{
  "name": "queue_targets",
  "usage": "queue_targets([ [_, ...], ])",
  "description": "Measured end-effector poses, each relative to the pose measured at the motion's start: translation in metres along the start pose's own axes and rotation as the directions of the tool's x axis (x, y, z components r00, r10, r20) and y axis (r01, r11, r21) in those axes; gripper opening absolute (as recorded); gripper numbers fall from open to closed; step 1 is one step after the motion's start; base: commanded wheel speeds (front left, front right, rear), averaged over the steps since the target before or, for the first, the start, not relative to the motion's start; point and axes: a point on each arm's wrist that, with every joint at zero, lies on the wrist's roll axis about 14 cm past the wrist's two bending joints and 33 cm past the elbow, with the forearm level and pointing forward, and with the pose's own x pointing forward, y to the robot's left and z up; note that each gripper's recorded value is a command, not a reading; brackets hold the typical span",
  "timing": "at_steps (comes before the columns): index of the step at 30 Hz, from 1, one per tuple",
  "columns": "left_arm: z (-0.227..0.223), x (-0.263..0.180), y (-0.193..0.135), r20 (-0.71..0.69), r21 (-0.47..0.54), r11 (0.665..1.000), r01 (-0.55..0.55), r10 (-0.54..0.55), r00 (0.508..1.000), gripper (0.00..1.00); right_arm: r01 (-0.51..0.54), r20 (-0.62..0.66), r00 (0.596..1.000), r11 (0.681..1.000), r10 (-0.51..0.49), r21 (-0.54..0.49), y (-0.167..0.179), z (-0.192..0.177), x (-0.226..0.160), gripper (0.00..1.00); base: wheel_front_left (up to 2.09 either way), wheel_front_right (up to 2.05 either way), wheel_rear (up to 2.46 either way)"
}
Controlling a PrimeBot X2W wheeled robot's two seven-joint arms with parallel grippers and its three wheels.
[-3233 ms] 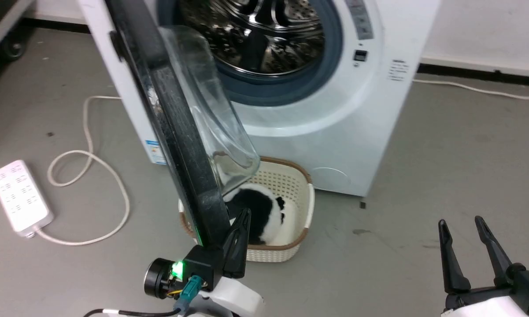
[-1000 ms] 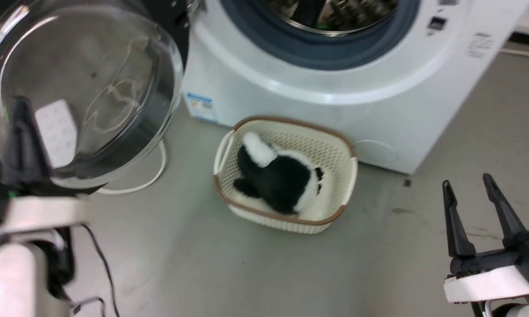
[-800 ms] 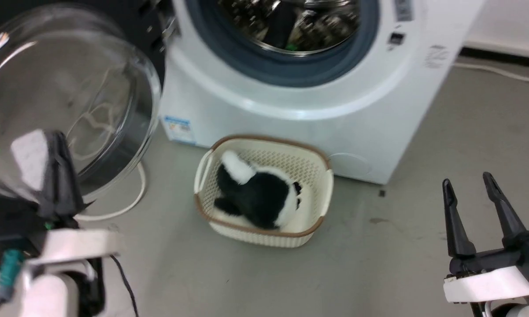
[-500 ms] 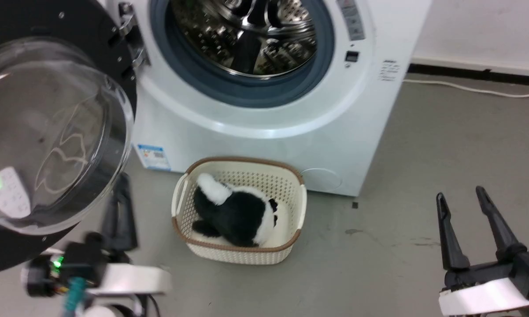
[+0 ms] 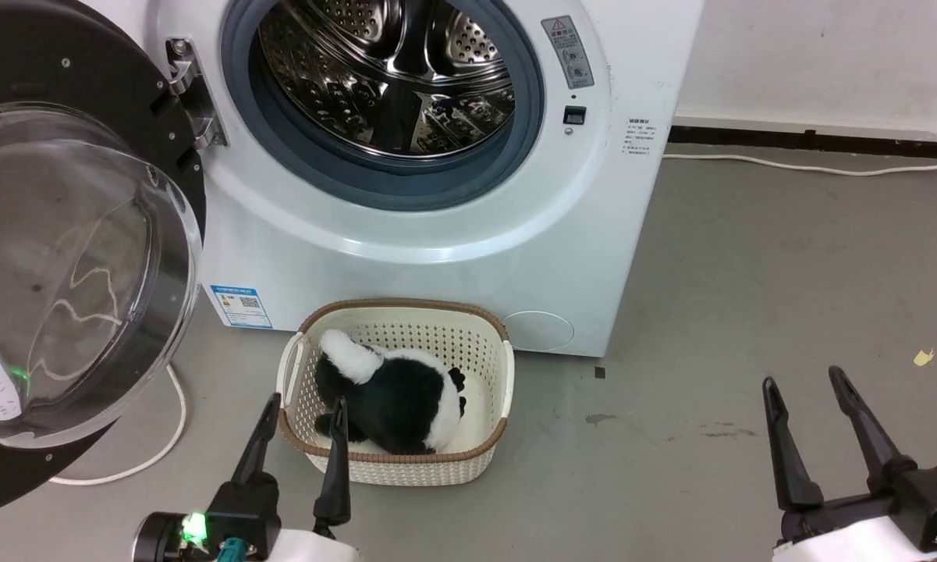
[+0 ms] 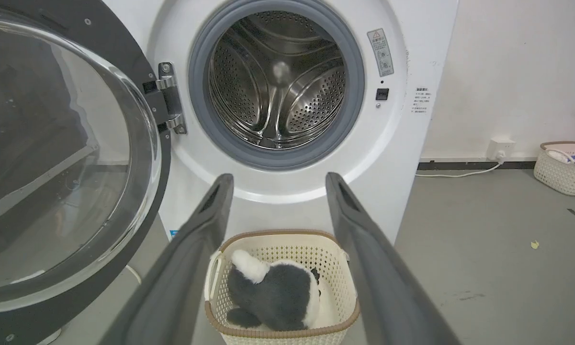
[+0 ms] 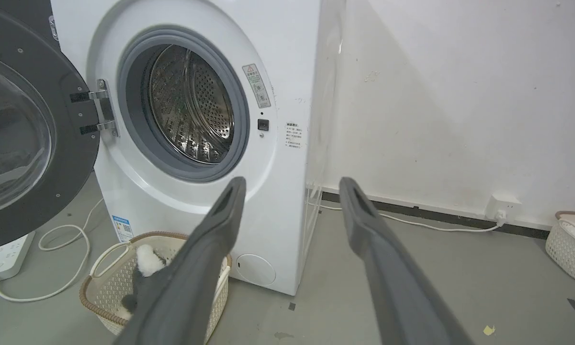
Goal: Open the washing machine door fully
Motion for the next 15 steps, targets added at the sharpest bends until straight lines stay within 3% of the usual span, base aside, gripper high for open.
queue_targets([
  [13,-0.017,-0.004,-0.001,-0.054,0.008,1.000,0.011,-0.011,0.998,1.00,0.000,-0.045,0.999,1.000,0.000,0.007,0.001,-0.014,-0.005,1.00,0.00,0.00,0.00],
  [14,-0.017,-0.003,-0.001,-0.053,0.007,1.000,0.013,-0.012,0.999,0.00,0.000,-0.046,0.999,1.000,0.000,0.006,0.000,-0.014,-0.005,0.00,0.00,0.00,0.00],
  [15,-0.017,-0.003,-0.001,-0.055,0.006,1.000,0.013,-0.012,0.998,0.00,0.000,-0.047,0.999,1.000,0.001,0.006,0.001,-0.014,-0.005,0.00,0.00,0.00,0.00],
])
